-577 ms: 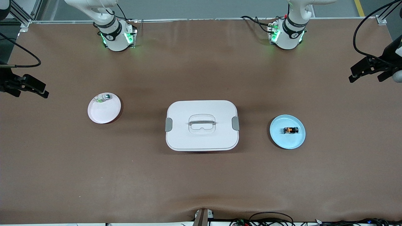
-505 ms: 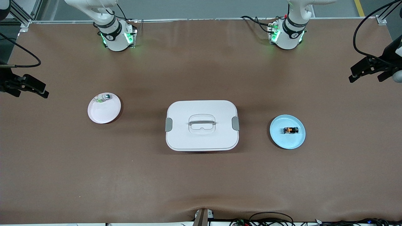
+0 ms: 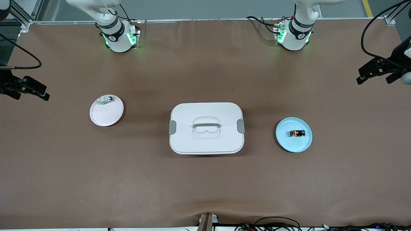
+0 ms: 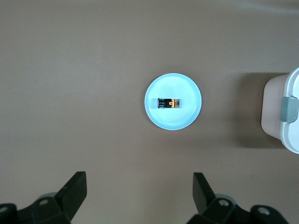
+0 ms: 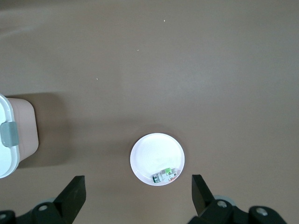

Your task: Transfer orange switch to right arm and place

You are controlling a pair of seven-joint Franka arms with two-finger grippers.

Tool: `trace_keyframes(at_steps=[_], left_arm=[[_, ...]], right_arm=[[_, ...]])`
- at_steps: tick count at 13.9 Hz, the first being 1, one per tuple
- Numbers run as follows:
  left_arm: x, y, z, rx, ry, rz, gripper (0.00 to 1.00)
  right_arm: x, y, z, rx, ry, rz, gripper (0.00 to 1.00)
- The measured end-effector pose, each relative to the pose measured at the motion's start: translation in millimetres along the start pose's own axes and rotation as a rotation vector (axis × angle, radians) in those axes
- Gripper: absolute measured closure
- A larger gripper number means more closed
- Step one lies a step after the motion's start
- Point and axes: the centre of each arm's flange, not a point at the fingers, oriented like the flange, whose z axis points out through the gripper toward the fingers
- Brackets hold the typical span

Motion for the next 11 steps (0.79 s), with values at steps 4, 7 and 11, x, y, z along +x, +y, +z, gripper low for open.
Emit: trace_keyframes(at_steps=[4, 7, 11], left_arm=[[3.0, 4.3, 22.9, 0.003, -0.052, -0.012, 0.00], [5.1, 8.6, 60.9, 0.007, -0.113, -0.009, 0.00], [4.0, 9.2, 120.0, 0.008, -0.111, -0.008, 0.00]], right_arm=[[-0.6, 0.8, -1.3, 0.000, 0.002, 0.002, 0.00], [-0.5, 12.6, -2.3, -0.002, 0.003, 0.024, 0.00], [-1.5, 5.0, -2.7, 0.000, 0.002, 0.011, 0.00]])
